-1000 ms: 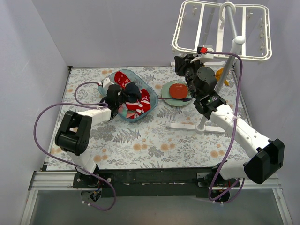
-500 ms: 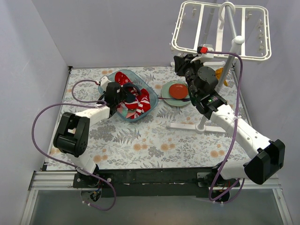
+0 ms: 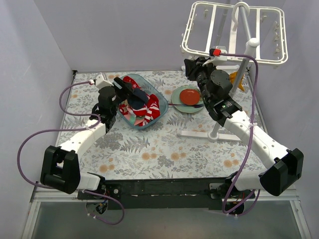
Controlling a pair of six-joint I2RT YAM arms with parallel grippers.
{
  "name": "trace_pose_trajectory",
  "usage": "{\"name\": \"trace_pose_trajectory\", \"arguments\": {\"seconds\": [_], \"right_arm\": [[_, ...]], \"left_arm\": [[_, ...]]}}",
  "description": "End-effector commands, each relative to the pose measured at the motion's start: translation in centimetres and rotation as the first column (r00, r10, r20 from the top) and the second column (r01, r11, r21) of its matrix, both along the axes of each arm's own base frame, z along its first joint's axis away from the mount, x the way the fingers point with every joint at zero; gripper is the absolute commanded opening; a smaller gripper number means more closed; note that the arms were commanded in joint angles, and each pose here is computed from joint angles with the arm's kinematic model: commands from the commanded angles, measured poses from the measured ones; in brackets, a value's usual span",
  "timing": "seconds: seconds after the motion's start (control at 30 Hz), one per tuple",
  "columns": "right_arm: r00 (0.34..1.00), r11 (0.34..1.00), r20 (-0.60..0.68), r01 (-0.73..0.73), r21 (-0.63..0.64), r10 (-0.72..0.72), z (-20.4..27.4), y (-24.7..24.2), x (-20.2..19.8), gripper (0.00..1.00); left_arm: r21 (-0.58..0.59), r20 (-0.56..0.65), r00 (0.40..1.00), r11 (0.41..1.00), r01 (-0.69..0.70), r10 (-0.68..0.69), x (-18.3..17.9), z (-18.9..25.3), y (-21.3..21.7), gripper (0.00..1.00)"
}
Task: Remove the socks clipped to the hanger
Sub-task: Place the sock in the bin, then remove the sock from the hanger.
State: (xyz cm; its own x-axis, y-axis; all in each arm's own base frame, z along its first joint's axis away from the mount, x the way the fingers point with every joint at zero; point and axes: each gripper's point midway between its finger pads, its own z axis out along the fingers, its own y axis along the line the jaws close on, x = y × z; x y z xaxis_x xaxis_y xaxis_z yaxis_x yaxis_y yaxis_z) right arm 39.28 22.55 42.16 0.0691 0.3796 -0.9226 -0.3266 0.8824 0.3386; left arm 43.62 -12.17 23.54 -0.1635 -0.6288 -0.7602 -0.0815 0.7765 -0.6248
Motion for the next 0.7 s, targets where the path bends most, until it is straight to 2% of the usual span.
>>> {"name": "trace_pose_trajectory", "arguments": {"seconds": [0.0,0.07,0.1,0.3,0.33,0.47,0.53,0.57,0.67], "right_arm": [[0.996,0.997,0.075,-0.044,0.058,0.039,4.5,0.0,-1.2,0.01],[0.996,0.997,0.072,-0.06,0.058,0.056,4.6,0.4,-1.2,0.01],[0.994,0.995,0.078,-0.083,0.058,0.078,5.0,0.7,-1.4,0.01],[0.969,0.973,0.099,-0.229,0.033,0.225,6.0,3.0,-2.8,0.01],[0.966,0.97,0.103,-0.242,0.034,0.237,6.3,3.1,-3.0,0.01],[0.953,0.955,0.085,-0.295,0.039,0.291,6.4,4.0,-3.5,0.01],[0.95,0.951,0.079,-0.307,0.041,0.303,6.4,4.2,-3.7,0.01],[0.948,0.949,0.077,-0.312,0.042,0.308,6.3,4.2,-3.7,0.01],[0.943,0.943,0.067,-0.329,0.048,0.325,6.2,4.5,-3.8,0.01]], "left_arm": [[0.066,0.247,0.932,0.964,0.256,-0.264,-2.4,6.1,-5.0,0.72],[0.103,0.321,0.873,0.93,0.354,-0.368,-3.3,7.5,-7.7,0.73],[0.128,0.325,0.829,0.89,0.437,-0.454,-3.8,7.3,-9.7,0.73],[0.279,0.382,0.637,0.741,0.611,-0.669,-5.5,8.1,-17.3,0.78],[0.298,0.39,0.585,0.699,0.65,-0.711,-5.6,8.0,-18.6,0.78],[0.323,0.417,0.464,0.605,0.728,-0.781,-5.9,8.2,-21.6,0.79],[0.335,0.441,0.417,0.577,0.745,-0.795,-5.9,8.9,-22.6,0.79],[0.339,0.431,0.376,0.534,0.775,-0.82,-6.3,8.1,-23.6,0.79],[0.346,0.439,0.306,0.473,0.81,-0.845,-6.9,8.2,-25.6,0.79]]}}
